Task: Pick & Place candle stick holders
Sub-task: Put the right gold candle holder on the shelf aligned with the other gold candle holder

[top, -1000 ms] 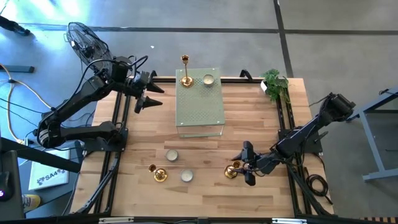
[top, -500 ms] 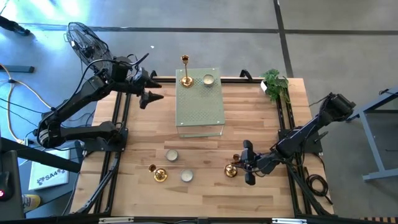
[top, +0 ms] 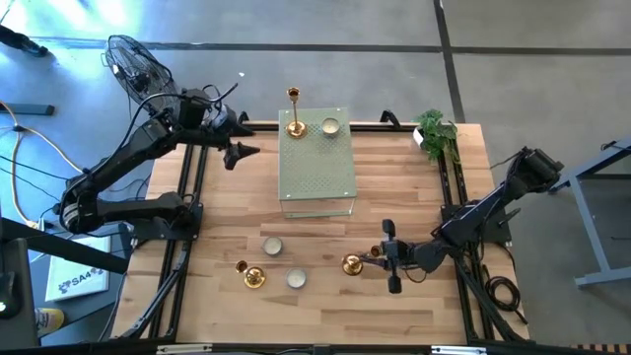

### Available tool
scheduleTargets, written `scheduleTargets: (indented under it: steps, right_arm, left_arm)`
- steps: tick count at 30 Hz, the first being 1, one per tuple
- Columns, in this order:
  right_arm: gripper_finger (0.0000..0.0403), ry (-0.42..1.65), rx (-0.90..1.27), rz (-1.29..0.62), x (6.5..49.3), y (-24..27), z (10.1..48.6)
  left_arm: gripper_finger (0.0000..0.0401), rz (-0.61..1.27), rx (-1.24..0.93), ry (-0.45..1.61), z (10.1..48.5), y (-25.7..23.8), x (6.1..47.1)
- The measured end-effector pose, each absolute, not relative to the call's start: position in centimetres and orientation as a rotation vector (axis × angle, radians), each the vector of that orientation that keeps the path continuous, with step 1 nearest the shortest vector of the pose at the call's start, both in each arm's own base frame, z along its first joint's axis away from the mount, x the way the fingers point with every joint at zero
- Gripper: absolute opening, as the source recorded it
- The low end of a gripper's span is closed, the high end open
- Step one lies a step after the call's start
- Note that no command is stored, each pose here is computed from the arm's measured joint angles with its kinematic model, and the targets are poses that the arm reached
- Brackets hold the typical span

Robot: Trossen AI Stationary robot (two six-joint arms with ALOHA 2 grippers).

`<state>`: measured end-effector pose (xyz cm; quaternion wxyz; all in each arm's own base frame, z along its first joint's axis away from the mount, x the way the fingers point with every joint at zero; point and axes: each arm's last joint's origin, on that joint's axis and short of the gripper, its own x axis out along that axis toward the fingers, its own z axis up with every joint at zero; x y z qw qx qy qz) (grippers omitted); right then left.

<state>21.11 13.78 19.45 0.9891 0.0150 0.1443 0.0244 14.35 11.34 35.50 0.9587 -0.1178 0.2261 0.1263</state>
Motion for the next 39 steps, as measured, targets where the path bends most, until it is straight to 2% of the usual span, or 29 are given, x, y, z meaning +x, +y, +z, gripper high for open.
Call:
scheduleTargets:
  steps: [7,14,17,26,32,39]
  right_arm:
    - [0.0008,0.193,-0.059,0.036,22.2,12.6,20.5]
    - [0.0008,0.09,-0.064,0.088,23.6,10.6,21.6]
    - [0.0008,0.022,-0.086,0.12,24.0,10.1,22.4]
    - [0.0008,0.077,-0.167,0.148,26.2,10.3,26.0]
    - [0.0007,0.15,-0.243,0.073,27.6,10.4,28.3]
    - [0.0007,0.219,-0.25,0.042,29.9,9.7,27.9]
  left_arm:
    - [0.0298,-0.206,-0.126,0.36,35.5,10.2,16.7]
    - [0.0298,-0.42,0.091,0.287,35.0,6.9,22.1]
    - [0.0298,-0.449,0.16,0.279,34.4,5.2,24.4]
    - [0.0298,-0.261,0.211,0.456,30.4,3.2,29.2]
    - [0.0298,-0.36,0.193,0.447,28.9,1.7,30.9]
    - [0.0298,-0.459,0.143,0.385,29.6,-0.6,31.1]
